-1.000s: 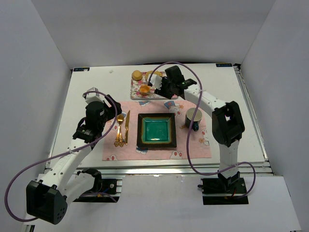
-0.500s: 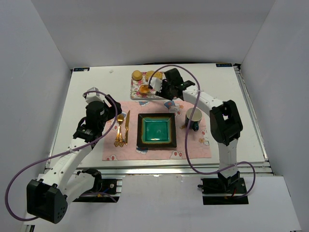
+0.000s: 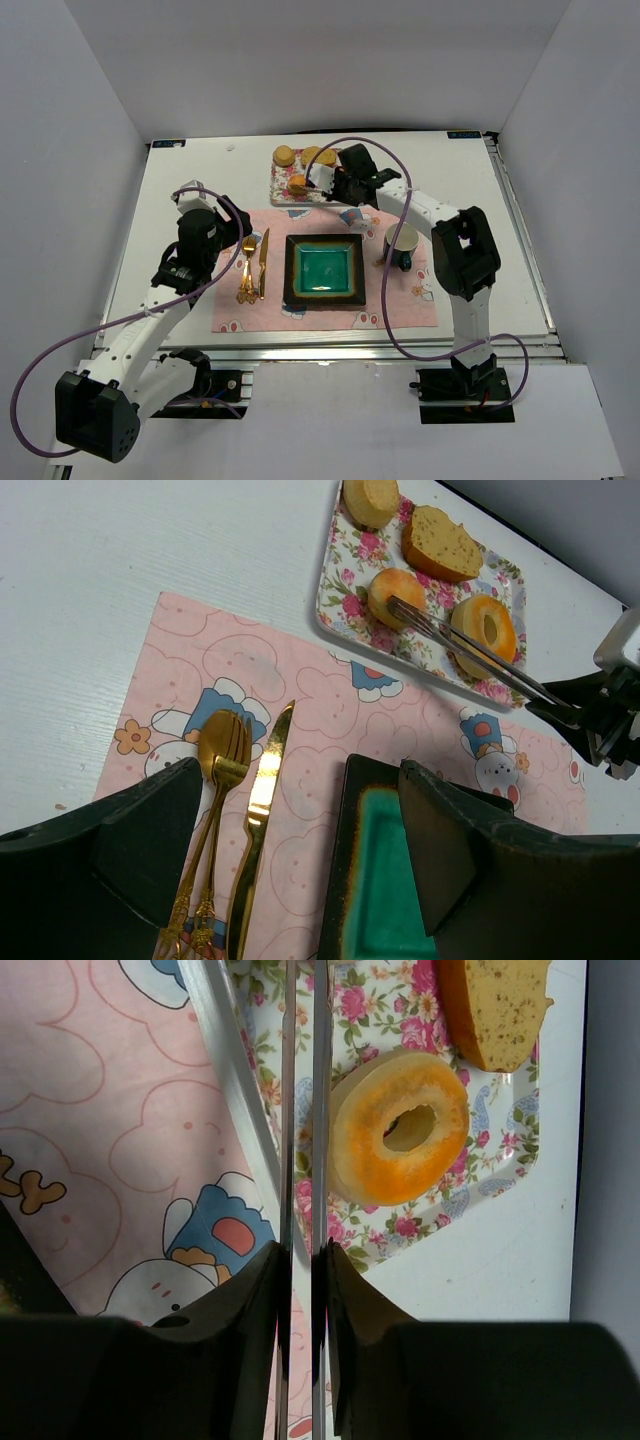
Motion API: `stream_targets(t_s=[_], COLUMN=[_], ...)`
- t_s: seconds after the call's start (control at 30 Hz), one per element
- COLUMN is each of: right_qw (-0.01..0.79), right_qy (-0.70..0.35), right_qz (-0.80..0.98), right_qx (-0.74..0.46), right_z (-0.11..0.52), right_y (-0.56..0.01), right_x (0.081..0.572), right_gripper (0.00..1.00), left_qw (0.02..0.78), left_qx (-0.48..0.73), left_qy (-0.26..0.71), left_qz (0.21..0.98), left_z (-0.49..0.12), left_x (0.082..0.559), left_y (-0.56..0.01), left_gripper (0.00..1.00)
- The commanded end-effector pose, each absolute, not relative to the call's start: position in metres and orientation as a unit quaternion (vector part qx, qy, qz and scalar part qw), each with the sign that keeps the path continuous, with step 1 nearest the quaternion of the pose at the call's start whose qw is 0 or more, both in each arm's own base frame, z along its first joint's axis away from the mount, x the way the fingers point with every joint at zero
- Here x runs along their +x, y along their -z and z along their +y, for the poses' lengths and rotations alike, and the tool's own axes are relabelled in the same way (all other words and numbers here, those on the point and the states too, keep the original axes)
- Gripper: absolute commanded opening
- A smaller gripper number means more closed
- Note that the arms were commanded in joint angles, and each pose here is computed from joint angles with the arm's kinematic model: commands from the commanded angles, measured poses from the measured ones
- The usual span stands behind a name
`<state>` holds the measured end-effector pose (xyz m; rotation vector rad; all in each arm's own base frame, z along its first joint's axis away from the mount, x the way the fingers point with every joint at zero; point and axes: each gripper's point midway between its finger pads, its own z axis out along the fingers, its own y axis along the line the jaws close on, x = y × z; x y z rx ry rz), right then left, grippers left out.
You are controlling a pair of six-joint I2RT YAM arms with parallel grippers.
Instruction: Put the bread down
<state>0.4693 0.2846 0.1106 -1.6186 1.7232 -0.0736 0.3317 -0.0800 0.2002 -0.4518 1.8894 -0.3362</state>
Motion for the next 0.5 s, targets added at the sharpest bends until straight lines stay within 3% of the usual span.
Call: stream_targets(t_s=[0.0, 0.47], right_qw=[0.416, 0.466], right_qy=[0.017, -0.036], right_qz=[0.661, 0.633], right_qx=[-0.624, -0.617], right_z=[0.291, 0.281], right_y=[-0.142, -0.197], right_x=[0.466, 0.413], right_gripper=[0.01, 0.00], left_qw=[0.568, 0.571], left_qx=[-0.195, -0.196], left_qy=[0.141, 0.141], left_qz=[0.787, 0.785], left_z=[-0.076, -0.075], left_x=[0.335, 0.335], left_y=[-0.212, -0.213], left_gripper=[0.88, 0.88])
